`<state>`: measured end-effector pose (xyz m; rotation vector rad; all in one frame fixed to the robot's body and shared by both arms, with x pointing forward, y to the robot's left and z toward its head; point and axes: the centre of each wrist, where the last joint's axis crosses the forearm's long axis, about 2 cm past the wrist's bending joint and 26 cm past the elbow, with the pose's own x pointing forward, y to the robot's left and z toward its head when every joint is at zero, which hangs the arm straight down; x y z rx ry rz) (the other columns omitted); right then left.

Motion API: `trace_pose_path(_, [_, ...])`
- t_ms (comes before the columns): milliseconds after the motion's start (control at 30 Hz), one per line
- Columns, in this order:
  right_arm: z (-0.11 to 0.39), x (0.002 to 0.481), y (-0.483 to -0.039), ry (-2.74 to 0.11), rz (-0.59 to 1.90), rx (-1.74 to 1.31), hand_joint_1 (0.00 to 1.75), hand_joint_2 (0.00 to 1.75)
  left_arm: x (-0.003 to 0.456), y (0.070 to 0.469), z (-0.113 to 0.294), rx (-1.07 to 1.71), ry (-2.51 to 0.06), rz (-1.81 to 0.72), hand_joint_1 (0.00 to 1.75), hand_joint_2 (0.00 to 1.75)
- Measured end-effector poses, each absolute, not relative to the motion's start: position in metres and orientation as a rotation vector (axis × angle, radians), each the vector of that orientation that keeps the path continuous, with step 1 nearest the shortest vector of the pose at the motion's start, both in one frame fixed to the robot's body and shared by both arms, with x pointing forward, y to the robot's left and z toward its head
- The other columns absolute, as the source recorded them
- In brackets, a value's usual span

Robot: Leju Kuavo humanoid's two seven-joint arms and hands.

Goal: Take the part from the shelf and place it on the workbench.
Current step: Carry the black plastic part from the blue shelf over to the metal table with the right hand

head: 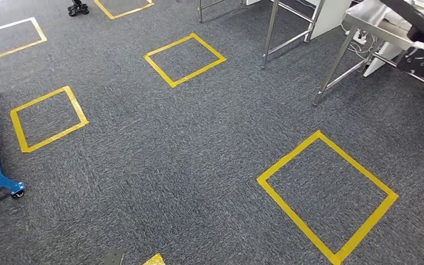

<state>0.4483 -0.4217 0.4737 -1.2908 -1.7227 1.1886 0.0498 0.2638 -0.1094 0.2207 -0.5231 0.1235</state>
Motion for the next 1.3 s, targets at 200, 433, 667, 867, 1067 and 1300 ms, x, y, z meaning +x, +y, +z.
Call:
trace_pose_path(200, [0.470,0.458,-0.402,-1.699,1.330,-1.149,1.75,1.75,0.046,0.264,-0.110,0.212,-0.526,0.122,0.00,0.00])
trace_pose_path(433, [0.454,0.463,-0.395,-1.641,1.422,-1.034,1.75,1.75,0.042,0.266,-0.111,0.215,-0.520,0.121,0.00,0.00])
trace_pose_path(667, [0.453,0.466,-0.395,-1.604,1.460,-1.001,1.75,1.75,0.043,0.266,-0.110,0.199,-0.535,0.145,0.00,0.00])
trace_pose_path(867, [0.448,0.470,-0.393,-1.560,1.497,-0.979,1.75,1.75,0.042,0.264,-0.111,0.172,-0.534,0.160,0.00,0.00])
trace_pose_path(1067, [0.448,0.473,-0.392,-1.541,1.509,-0.980,1.75,1.75,0.043,0.265,-0.111,0.164,-0.533,0.183,0.00,0.00])
trace_pose_path(1300, [0.438,0.483,-0.375,-1.603,1.484,-1.119,1.75,1.75,0.038,0.266,-0.111,0.148,-0.532,0.189,0.00,0.00])
